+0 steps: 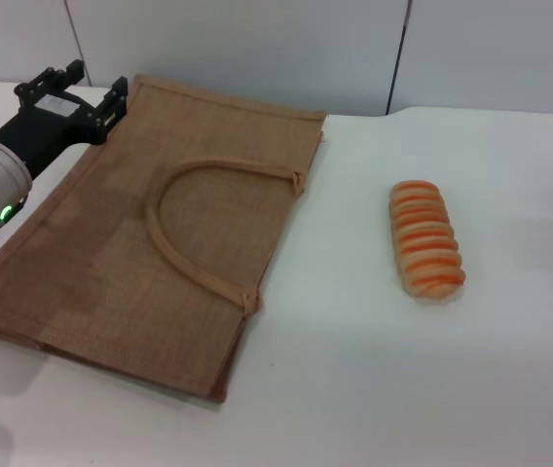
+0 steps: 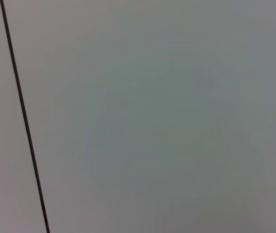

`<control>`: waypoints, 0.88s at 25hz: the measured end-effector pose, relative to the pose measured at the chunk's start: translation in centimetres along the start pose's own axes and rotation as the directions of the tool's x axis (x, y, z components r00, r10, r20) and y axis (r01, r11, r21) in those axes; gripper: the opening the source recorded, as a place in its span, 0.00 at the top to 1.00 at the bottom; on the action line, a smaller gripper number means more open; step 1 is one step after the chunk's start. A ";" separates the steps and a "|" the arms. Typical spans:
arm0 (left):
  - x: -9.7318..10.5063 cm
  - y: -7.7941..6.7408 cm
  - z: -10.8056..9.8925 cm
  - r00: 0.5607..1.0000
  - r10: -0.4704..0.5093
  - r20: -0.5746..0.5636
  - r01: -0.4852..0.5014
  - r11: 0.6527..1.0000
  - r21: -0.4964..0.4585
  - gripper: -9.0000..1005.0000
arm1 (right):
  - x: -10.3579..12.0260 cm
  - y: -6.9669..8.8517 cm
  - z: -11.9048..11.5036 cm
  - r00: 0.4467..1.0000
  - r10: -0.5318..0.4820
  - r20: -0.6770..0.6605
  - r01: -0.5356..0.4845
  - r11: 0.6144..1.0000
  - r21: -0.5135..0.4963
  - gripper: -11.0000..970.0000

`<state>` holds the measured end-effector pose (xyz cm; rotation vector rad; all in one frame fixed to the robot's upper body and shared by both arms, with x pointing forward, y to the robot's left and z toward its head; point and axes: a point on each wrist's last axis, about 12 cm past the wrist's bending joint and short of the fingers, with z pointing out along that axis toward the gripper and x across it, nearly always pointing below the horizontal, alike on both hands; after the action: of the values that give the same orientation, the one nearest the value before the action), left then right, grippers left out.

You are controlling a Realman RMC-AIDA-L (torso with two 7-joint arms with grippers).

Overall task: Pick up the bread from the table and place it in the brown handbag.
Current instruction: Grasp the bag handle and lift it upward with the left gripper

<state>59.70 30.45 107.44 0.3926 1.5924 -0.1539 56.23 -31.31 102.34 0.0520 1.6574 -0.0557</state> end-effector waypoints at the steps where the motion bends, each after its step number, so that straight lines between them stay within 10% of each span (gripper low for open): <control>1: 0.0 0.0 0.0 1.000 0.000 0.000 0.000 1.000 0.000 0.39 | 0.0 0.1 0.0 1.000 -0.002 -0.005 0.002 1.000 -0.001 0.12; 22: 0.1 0.4 -0.2 1.000 -0.014 -0.002 0.013 1.000 -0.021 0.41 | 0.1 0.5 0.9 0.998 -0.002 -0.061 0.002 1.000 -0.011 0.12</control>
<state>59.64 30.96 107.41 0.3661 1.5974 -0.1474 57.17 -30.92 102.15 0.0444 1.7184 -0.0470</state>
